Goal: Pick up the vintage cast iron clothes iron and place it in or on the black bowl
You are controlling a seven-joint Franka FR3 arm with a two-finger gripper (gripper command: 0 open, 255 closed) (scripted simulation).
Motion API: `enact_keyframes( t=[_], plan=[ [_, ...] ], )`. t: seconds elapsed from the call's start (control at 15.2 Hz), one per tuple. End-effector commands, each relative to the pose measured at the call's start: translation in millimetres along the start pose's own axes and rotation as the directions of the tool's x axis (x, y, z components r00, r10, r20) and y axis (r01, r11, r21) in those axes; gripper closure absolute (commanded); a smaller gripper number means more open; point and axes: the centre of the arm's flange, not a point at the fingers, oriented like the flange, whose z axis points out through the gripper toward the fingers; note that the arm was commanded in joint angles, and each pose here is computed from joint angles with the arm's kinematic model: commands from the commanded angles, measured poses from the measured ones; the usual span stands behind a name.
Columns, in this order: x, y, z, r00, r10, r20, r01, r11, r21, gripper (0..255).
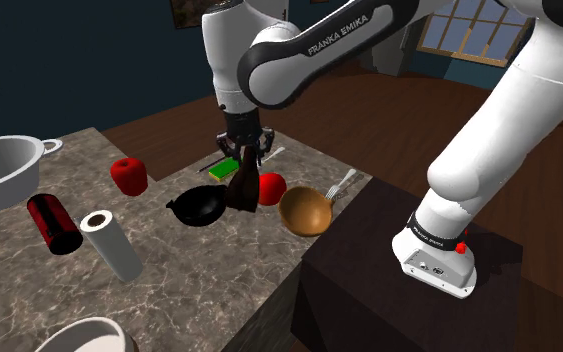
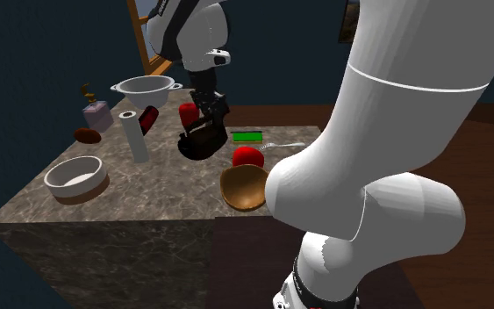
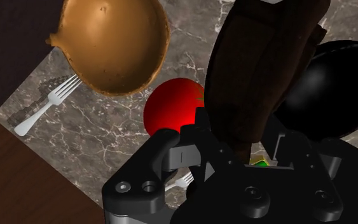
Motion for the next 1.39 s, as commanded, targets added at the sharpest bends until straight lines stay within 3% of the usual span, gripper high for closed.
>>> enact_keyframes(
  t=[0.0,0.13,0.99,1.32],
  plan=[
    [1,1,-11,1.0,0.0,0.0,0.0,1.0,0.0,255],
    [2,2,-17,1.0,0.0,0.0,0.0,1.0,0.0,255],
    [79,-148,-56,1.0,0.0,0.0,0.0,1.0,0.0,255],
    [77,-150,-30,1.0,0.0,0.0,0.0,1.0,0.0,255]
  ],
)
